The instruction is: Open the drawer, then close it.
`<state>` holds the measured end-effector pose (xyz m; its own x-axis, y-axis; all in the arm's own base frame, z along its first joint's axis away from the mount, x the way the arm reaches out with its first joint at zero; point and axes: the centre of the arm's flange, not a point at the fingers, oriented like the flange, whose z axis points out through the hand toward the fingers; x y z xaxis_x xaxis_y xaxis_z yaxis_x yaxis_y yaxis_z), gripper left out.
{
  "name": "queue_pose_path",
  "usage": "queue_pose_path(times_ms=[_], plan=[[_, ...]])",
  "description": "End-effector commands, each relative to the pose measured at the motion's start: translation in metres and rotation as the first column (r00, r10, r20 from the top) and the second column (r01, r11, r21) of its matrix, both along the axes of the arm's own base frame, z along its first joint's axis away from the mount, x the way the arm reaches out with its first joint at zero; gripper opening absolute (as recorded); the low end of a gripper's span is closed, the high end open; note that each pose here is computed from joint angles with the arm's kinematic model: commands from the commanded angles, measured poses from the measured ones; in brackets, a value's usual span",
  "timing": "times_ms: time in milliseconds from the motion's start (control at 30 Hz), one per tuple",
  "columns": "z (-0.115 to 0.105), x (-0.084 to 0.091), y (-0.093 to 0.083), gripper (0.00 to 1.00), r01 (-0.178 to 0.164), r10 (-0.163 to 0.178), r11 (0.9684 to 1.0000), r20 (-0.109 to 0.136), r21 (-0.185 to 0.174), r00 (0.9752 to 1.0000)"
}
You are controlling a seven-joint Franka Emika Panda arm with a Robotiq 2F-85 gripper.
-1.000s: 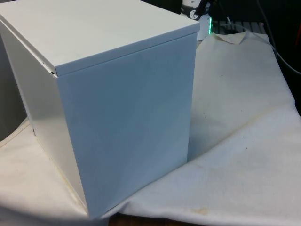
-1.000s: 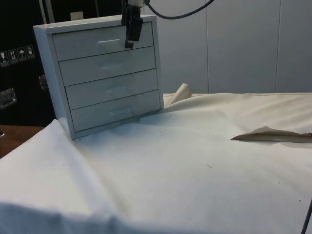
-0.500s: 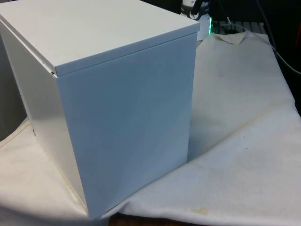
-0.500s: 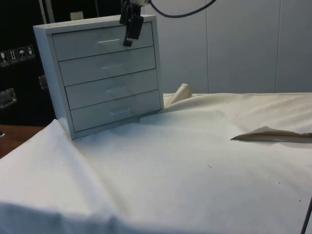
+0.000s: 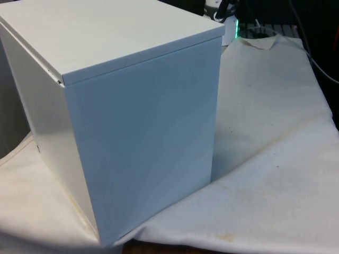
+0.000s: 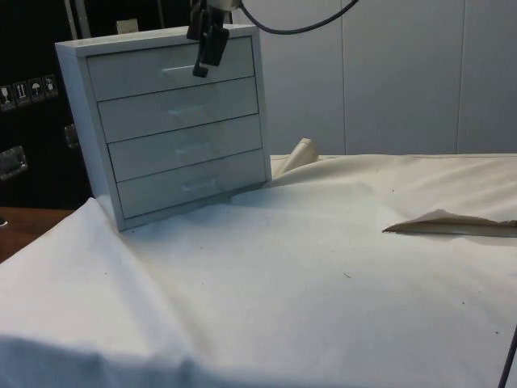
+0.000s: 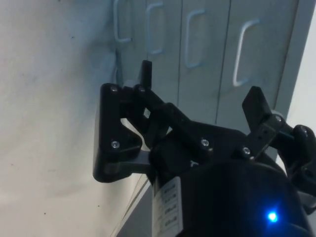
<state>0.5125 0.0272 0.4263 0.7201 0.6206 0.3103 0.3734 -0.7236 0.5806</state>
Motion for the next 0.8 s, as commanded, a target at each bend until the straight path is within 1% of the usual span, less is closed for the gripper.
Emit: queue_pose_path(times_ms=[0, 33, 100, 300, 333, 367, 533, 600, 633, 667, 700, 733, 767], plan=[[0.000, 0.002, 0.000, 1.00, -0.002, 0.002, 1.0000, 0.001, -0.006, 1.0000], [-0.001, 0.006, 0.000, 1.00, -0.012, 0.012, 0.9999, 0.001, -0.011, 0.9999], [-0.001, 0.011, 0.000, 1.00, -0.005, 0.005, 0.9997, -0.002, -0.022, 1.0000], [-0.005, 0.021, -0.001, 1.00, 0.001, -0.003, 0.9984, -0.030, -0.057, 0.9995], [-0.001, 0.022, -0.002, 1.00, 0.006, -0.007, 0.9982, -0.011, -0.059, 0.9999], [-0.004, 0.024, -0.002, 1.00, 0.001, -0.004, 0.9978, -0.040, -0.066, 0.9992], [-0.005, 0.033, -0.003, 1.00, 0.002, -0.009, 0.9956, -0.068, -0.094, 0.9976], [-0.006, 0.037, -0.003, 1.00, 0.001, -0.010, 0.9939, -0.084, -0.110, 0.9964], [-0.006, 0.037, -0.003, 1.00, 0.001, -0.010, 0.9939, -0.084, -0.110, 0.9964], [-0.004, 0.038, -0.004, 1.00, 0.005, -0.013, 0.9938, -0.068, -0.111, 0.9976], [-0.006, 0.038, -0.003, 1.00, 0.001, -0.012, 0.9933, -0.089, -0.116, 0.9959], [-0.007, 0.041, -0.003, 1.00, 0.002, -0.015, 0.9918, -0.100, -0.127, 0.9948], [-0.007, 0.042, -0.003, 1.00, 0.002, -0.016, 0.9912, -0.106, -0.133, 0.9943]])
